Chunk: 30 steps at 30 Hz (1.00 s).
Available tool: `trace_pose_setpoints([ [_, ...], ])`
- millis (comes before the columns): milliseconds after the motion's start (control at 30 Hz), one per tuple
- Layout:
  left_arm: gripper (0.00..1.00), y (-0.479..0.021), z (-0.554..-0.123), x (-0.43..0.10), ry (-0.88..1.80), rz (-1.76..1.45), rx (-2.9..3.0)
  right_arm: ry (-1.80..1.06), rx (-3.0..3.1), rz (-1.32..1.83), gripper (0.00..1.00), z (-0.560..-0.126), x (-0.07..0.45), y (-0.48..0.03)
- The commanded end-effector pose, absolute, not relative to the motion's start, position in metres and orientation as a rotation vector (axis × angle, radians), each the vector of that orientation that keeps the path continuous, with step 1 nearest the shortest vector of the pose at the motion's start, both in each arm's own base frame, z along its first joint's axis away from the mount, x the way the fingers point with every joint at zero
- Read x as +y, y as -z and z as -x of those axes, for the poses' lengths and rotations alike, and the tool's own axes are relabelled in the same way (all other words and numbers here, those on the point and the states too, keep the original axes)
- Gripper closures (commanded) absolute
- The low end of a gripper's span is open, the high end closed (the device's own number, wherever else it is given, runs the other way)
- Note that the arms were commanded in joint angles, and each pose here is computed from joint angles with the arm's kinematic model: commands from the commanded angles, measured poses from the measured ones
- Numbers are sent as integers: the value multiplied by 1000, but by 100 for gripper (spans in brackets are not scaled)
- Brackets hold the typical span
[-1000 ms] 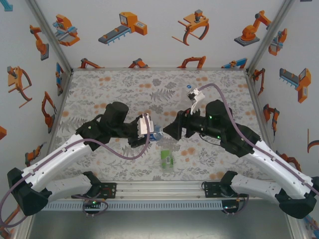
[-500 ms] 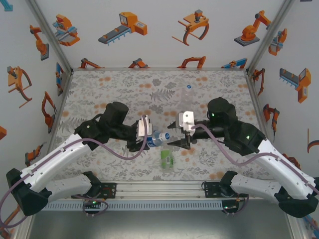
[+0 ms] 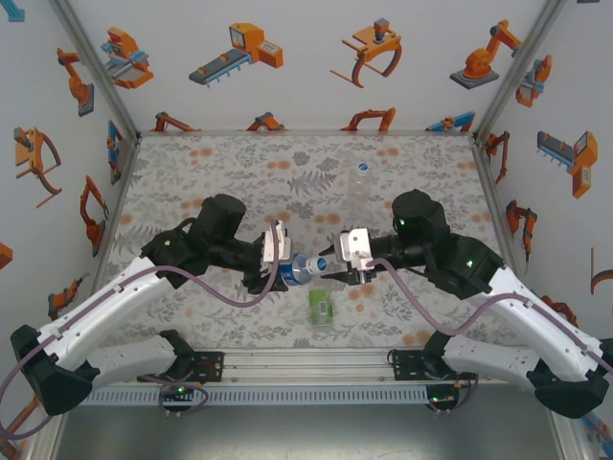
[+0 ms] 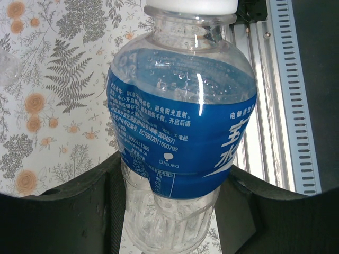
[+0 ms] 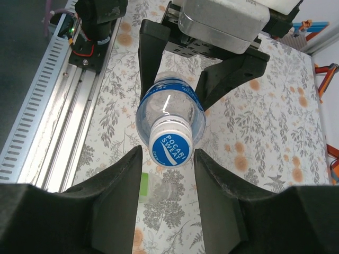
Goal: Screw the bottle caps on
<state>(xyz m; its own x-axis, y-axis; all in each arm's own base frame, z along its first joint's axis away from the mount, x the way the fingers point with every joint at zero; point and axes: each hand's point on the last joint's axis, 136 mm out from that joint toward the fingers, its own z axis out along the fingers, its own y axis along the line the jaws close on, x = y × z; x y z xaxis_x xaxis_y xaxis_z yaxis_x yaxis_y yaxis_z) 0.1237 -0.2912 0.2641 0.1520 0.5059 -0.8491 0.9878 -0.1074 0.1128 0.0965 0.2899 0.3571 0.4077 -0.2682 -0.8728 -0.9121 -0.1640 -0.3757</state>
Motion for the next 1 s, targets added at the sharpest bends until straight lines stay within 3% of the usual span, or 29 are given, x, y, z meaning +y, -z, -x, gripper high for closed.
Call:
trace_pose_setpoints([
  [0,100,-277,-116,-294,899,-1716,1411,-831,973,1678,58,-90,293,-363],
  [333,100,-273,-118,-294,897,-1725,1430,-877,988,1679,65,-89,297,-360],
  [567,100,-271,-122,-296,881,-1731,1436,-961,1275,1521,90,-110,304,-352],
  [633,100,-269,-126,-296,851,-1725,1445,-1011,1485,1333,100,-129,306,-344],
  [767,100,-266,-141,-296,760,-1685,1458,-1078,1912,824,100,-170,298,-319],
  [833,100,-265,-154,-297,693,-1645,1472,-1083,2154,398,100,-192,280,-295],
  [967,100,-262,-176,-300,590,-1589,1481,-1282,2288,-159,100,-199,273,-266],
])
